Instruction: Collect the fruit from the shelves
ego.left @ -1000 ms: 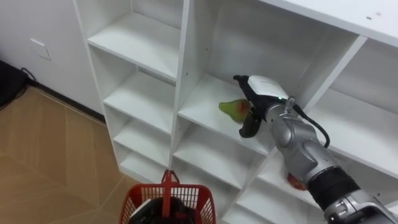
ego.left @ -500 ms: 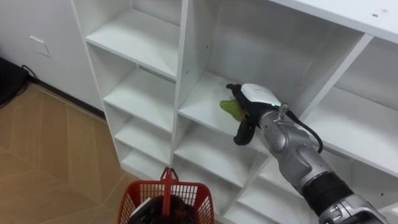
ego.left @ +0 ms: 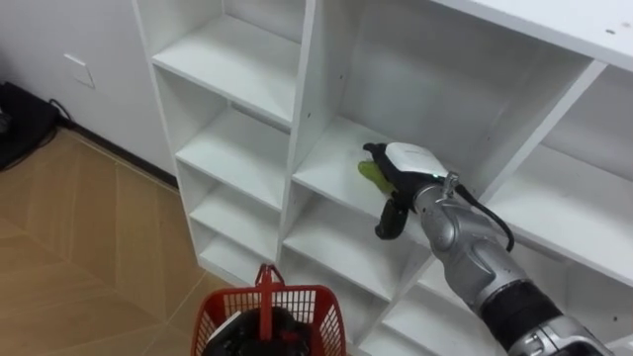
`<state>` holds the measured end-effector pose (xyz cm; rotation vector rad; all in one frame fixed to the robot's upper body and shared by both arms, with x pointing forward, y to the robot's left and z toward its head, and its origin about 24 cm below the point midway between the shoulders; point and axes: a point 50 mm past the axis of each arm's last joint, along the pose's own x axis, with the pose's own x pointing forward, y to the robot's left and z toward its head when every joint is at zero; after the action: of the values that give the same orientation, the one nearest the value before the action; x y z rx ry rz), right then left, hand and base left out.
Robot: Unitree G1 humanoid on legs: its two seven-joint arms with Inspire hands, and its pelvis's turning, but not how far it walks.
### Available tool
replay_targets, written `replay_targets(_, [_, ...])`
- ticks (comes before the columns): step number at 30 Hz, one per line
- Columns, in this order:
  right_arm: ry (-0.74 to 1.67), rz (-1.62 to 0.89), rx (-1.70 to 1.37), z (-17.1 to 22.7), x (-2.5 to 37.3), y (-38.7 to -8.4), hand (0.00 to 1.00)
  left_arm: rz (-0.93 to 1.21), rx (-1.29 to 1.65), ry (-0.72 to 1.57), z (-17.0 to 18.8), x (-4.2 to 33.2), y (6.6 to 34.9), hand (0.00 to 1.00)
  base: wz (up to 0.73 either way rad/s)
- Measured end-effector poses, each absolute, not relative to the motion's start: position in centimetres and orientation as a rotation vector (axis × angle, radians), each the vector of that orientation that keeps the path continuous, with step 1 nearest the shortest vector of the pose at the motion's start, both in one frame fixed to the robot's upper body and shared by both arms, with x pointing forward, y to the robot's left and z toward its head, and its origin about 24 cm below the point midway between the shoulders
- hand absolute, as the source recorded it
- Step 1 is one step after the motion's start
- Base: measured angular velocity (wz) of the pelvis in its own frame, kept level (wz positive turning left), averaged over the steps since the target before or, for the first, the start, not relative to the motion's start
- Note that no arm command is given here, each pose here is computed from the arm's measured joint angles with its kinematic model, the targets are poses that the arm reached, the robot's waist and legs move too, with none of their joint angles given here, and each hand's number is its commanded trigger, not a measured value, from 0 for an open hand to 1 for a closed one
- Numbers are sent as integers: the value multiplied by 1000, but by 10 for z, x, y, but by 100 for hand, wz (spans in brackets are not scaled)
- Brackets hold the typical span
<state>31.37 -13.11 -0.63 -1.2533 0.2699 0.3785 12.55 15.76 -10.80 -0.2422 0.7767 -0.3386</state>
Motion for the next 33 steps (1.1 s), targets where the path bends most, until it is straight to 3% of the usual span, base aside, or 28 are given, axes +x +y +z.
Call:
replay_targets(12, [268,357,-1261,-15,311,-136,0,-313,-279,770,-108,124,160,100,0])
replay_targets(13, [270,351,-1257,-16,311,-137,51,-313,-279,770,-108,124,160,100,0])
replay_targets(14, [272,343,-1249,-16,311,-137,65,-313,-279,770,-108,124,160,100,0])
replay_targets(15, [273,340,-1246,-17,311,-138,92,-313,-279,770,-108,124,160,100,0])
replay_targets(16, [275,332,-1240,-17,310,-139,100,-313,-279,771,-108,124,160,100,0])
replay_targets(33, [315,370,-1202,-23,308,-137,100,-331,-287,768,-108,123,160,100,0])
